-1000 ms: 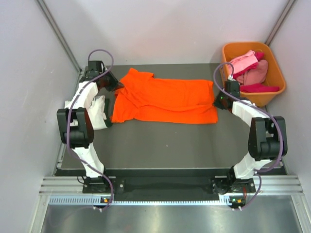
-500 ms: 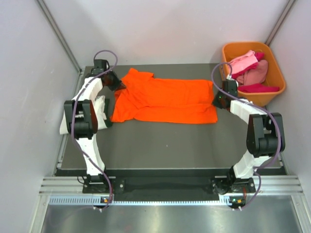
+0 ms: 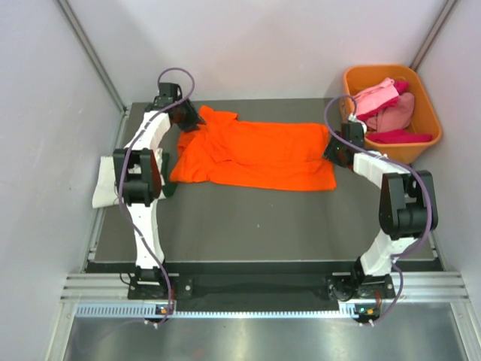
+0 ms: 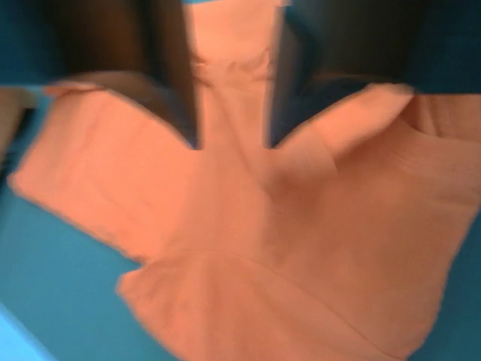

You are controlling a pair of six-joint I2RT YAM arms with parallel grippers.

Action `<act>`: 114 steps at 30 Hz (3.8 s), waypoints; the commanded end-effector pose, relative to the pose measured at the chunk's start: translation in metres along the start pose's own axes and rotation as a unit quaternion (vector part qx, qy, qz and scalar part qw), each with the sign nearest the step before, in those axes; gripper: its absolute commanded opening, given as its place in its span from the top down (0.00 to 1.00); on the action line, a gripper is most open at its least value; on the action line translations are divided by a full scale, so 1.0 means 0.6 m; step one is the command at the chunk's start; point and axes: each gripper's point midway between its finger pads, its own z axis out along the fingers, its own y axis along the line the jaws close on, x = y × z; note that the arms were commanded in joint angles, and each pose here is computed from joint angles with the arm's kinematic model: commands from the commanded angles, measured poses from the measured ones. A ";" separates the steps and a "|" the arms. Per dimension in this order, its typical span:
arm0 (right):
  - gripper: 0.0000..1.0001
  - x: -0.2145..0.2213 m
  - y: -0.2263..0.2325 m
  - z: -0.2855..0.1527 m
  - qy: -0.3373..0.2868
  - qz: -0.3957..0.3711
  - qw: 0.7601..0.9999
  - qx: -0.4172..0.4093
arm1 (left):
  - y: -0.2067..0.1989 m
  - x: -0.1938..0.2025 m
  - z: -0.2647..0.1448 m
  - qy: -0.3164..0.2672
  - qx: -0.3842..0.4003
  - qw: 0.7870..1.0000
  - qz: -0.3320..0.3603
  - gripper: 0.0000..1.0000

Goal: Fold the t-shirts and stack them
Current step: Fold the tshirt

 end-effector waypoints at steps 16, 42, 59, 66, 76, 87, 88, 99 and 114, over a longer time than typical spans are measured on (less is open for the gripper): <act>0.00 -0.009 -0.027 -0.170 -0.181 0.087 0.980 -0.002 | 0.061 0.034 -0.243 -0.168 -0.042 0.985 -0.018 0.02; 0.42 0.116 -0.037 -0.079 -0.094 0.289 0.953 -0.001 | 0.150 0.132 -0.296 -0.191 -0.057 0.976 -0.083 0.08; 1.00 0.103 -0.079 -0.078 -0.116 0.245 0.960 0.067 | 0.172 0.168 -0.295 -0.167 -0.070 0.981 -0.066 0.07; 1.00 0.108 -0.151 -0.123 -0.132 0.220 0.961 0.103 | 0.179 0.229 -0.275 -0.111 -0.049 0.990 -0.073 0.08; 1.00 0.105 -0.168 -0.131 -0.133 0.218 0.962 0.091 | 0.173 0.297 -0.229 -0.098 -0.012 0.989 -0.112 0.16; 1.00 0.103 -0.164 -0.138 -0.145 0.218 0.962 0.075 | 0.160 0.257 -0.186 -0.154 0.013 0.979 -0.134 0.24; 1.00 0.101 -0.162 -0.138 -0.146 0.218 0.962 0.073 | 0.160 0.253 -0.182 -0.159 0.018 0.978 -0.135 0.27; 1.00 0.099 -0.164 -0.140 -0.150 0.219 0.961 0.073 | 0.196 0.251 -0.119 -0.162 -0.030 0.975 -0.150 0.45; 0.54 0.089 -0.145 -0.163 -0.152 0.221 0.963 0.036 | 0.223 0.241 -0.135 -0.184 -0.079 0.971 -0.133 1.00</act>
